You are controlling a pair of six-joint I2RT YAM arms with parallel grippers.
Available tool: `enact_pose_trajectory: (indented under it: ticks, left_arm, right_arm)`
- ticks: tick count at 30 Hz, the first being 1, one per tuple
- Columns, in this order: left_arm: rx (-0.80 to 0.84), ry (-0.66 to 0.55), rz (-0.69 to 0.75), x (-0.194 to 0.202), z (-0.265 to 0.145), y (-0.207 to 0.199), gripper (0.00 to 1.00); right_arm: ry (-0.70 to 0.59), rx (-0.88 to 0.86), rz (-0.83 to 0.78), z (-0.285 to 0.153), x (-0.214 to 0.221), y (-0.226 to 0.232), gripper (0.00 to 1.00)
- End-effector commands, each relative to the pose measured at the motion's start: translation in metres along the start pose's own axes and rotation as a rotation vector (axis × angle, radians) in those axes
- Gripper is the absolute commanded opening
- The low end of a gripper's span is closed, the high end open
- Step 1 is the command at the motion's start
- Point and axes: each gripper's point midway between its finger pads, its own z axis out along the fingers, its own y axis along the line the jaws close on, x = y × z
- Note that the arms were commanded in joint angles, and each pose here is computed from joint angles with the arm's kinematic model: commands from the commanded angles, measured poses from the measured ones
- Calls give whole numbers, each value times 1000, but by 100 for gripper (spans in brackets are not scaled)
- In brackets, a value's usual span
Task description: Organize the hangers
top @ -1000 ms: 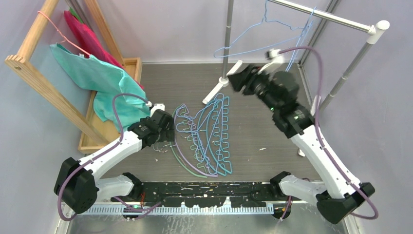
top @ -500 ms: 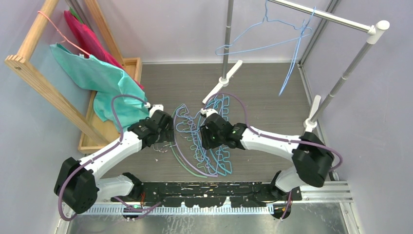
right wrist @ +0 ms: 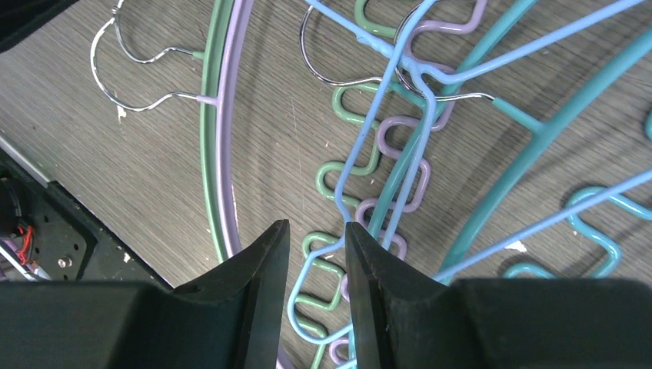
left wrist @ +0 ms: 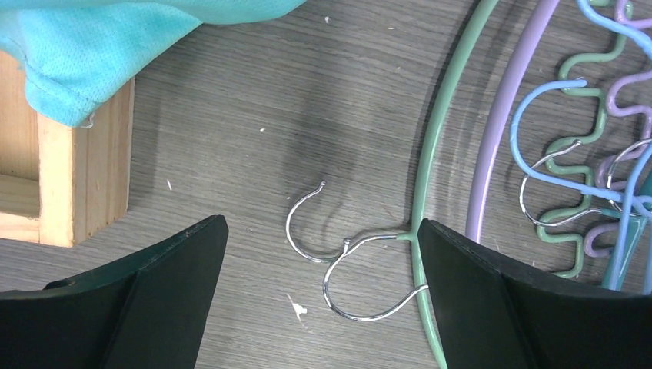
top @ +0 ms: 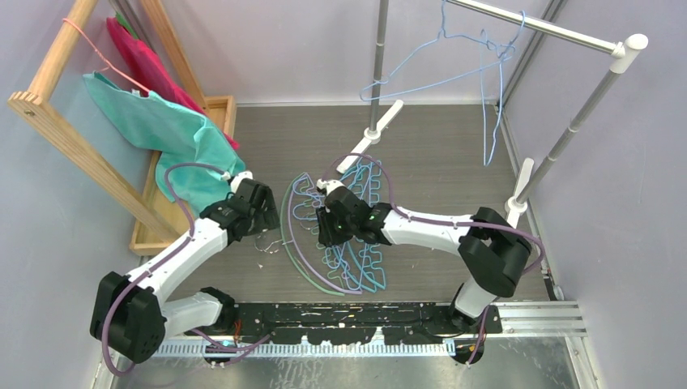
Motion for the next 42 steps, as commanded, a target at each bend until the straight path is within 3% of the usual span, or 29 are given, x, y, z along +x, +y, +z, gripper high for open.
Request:
enact_pose_trajectory:
  ticks: [1,10,12,16,20,34,42]
  left_arm:
    - [9,-1,-48,0,0,3,98]
    - [28,-18,-52,1,-4,6,98]
    - [29,-18,-50,1,-5,7,98]
    - [32,-16,-49,1,-5,7,98]
    - [37,-15,-52,1,-6,5,98]
    - [58,-14,-54,-2,-3,-1,98]
    - [66,-21,-56,-4,-5,-2,98]
  right_arm:
    - [-37,-42,-2,11,-18,16,39]
    - [12,2,-23,38,-5,5,38]
    - [20,-2,-24,40,-2,4,32]
    - [5,-25,-24,30,-5,9,8]
    - [-62,-47,-11,-5,-20,16,1]
    - [-432,-401,-4,-200,-96,84,1]
    - [-540,-501,-57,-263,-121,106,1]
